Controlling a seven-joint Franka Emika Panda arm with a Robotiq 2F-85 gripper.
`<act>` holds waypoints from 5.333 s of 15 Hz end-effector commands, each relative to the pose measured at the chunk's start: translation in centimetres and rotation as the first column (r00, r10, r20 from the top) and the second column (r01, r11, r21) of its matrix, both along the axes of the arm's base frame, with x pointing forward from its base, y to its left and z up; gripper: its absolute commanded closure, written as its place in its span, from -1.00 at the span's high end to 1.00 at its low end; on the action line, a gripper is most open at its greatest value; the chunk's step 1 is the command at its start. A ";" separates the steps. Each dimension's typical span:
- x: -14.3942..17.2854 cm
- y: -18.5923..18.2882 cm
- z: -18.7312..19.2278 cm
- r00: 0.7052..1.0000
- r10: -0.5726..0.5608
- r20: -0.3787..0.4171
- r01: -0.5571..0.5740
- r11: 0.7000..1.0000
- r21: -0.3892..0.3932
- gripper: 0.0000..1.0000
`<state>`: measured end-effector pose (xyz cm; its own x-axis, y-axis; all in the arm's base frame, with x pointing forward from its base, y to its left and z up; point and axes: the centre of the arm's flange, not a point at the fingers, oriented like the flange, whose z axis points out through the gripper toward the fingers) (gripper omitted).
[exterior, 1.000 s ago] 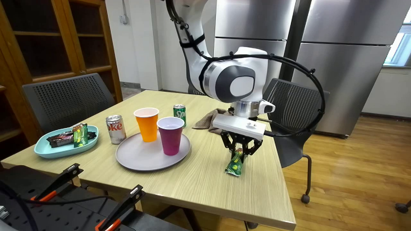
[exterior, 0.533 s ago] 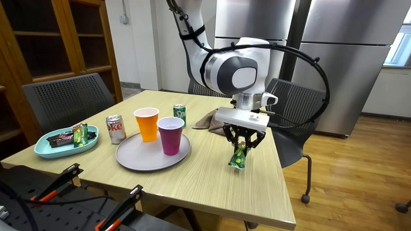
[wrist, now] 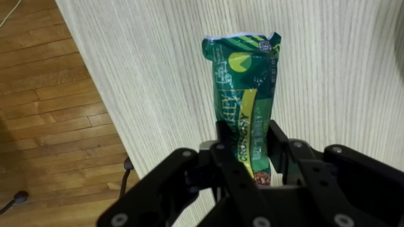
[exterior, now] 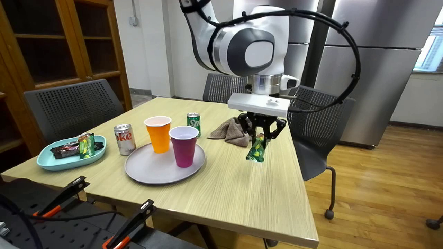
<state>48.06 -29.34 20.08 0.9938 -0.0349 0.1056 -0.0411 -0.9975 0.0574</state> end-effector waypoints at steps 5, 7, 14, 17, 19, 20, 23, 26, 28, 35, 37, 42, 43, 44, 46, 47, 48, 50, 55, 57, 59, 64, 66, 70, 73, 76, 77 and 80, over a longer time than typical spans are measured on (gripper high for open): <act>-2.1 4.4 8.3 0.994 0.079 0.080 -0.078 0.997 -0.008 -0.83; -2.3 6.1 9.7 0.988 0.114 0.104 -0.113 0.994 -0.015 -0.83; -3.3 13.3 12.0 0.943 0.295 0.156 -0.297 0.955 -0.009 -0.83; -3.9 16.9 12.1 0.910 0.378 0.170 -0.385 0.923 0.010 -0.83; -4.5 19.2 12.0 0.886 0.427 0.178 -0.438 0.899 0.023 -0.83; -4.8 20.2 12.0 0.875 0.450 0.180 -0.462 0.886 0.031 -0.83; -6.0 23.5 11.5 0.838 0.513 0.186 -0.531 0.846 0.060 -0.83; -7.3 26.4 11.1 0.798 0.571 0.190 -0.593 0.801 0.083 -0.83; -8.1 28.2 10.8 0.770 0.609 0.188 -0.631 0.770 0.092 -0.83; -10.7 34.5 9.7 0.696 0.700 0.157 -0.717 0.690 0.099 -0.83; -10.9 36.2 9.6 0.684 0.714 0.148 -0.729 0.677 0.099 -0.83; -11.9 40.3 9.4 0.672 0.730 0.125 -0.741 0.665 0.094 -0.83; -12.1 41.0 9.3 0.671 0.732 0.118 -0.741 0.664 0.095 -0.83; -12.3 41.6 9.2 0.670 0.734 0.110 -0.742 0.663 0.099 -0.83; -12.8 42.9 8.9 0.669 0.736 0.103 -0.743 0.661 0.107 -0.83; -12.9 43.6 8.7 0.669 0.737 0.097 -0.743 0.659 0.115 -0.83; -13.2 44.1 8.6 0.667 0.739 0.095 -0.744 0.657 0.121 -0.83; -13.6 45.3 8.3 0.667 0.740 0.090 -0.744 0.655 0.130 -0.83; -14.6 47.8 6.9 0.664 0.745 0.065 -0.744 0.651 0.149 -0.83; -15.2 48.9 6.2 0.666 0.744 0.049 -0.741 0.653 0.156 -0.83; -15.8 49.8 5.4 0.660 0.750 0.048 -0.745 0.645 0.170 -0.83; -16.9 52.1 3.6 0.664 0.747 0.044 -0.735 0.640 0.223 -0.83; -17.3 52.4 2.8 0.670 0.740 0.056 -0.729 0.641 0.239 -0.83; -17.0 52.3 0.9 0.682 0.730 0.042 -0.711 0.648 0.274 -0.83; -16.4 52.3 -0.4 0.686 0.727 0.032 -0.703 0.651 0.286 -0.83; -16.1 52.6 -1.4 0.680 0.732 0.028 -0.706 0.644 0.295 -0.83; -15.9 52.9 -1.7 0.680 0.733 0.032 -0.707 0.642 0.297 -0.83; -15.1 53.7 -2.5 0.675 0.737 0.041 -0.711 0.635 0.301 -0.83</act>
<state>31.77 23.41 19.03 0.7248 0.6817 0.0998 0.6827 -0.6911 -0.2371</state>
